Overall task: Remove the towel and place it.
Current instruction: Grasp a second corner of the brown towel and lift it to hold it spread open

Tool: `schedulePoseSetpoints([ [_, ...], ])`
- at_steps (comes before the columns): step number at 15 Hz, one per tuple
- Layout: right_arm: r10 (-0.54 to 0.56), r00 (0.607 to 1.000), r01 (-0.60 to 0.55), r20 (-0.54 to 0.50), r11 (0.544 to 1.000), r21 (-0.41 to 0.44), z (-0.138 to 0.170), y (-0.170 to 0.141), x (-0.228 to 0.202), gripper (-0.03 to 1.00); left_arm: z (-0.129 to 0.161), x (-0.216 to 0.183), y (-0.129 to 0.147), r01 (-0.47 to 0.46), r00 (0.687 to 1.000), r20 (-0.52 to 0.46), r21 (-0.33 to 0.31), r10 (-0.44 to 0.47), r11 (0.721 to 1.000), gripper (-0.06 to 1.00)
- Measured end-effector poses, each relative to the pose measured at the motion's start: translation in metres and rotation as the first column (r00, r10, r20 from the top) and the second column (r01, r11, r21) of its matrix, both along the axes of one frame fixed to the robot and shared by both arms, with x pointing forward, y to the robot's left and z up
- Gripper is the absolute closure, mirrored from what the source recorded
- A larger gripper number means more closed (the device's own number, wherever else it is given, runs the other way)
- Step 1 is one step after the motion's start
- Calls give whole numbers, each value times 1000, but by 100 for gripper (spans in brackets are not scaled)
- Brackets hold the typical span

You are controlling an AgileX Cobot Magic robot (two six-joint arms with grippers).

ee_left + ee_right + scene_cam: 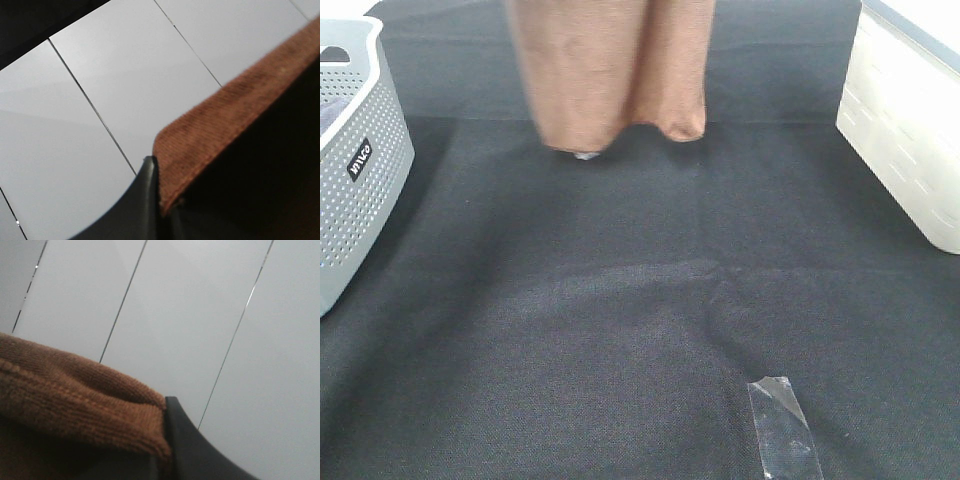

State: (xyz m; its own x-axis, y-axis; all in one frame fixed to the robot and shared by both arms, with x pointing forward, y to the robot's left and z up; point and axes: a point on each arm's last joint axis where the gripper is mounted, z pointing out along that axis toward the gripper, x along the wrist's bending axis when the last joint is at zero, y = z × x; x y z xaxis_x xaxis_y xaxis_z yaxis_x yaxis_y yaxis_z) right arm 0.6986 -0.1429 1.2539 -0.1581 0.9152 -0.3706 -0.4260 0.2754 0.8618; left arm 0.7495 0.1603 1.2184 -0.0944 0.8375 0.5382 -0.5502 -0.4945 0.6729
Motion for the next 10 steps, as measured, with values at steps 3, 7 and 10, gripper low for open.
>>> schedulePoseSetpoints([
  [3, 5, 999, -3, -48, 999, 43, -23, -1, 19, 97, -18, 21, 10, 12, 1000, -28, -62, -13, 998, 94],
  [7, 9, 996, -2, -90, 997, 76, -36, -4, 29, 97, -25, 26, 10, 7, 998, -55, -40, -9, 999, 94],
  [10, 26, 992, -13, -123, 994, 107, -38, -4, 30, 97, -30, 28, 10, -2, 993, -117, -18, 0, 1000, 94],
])
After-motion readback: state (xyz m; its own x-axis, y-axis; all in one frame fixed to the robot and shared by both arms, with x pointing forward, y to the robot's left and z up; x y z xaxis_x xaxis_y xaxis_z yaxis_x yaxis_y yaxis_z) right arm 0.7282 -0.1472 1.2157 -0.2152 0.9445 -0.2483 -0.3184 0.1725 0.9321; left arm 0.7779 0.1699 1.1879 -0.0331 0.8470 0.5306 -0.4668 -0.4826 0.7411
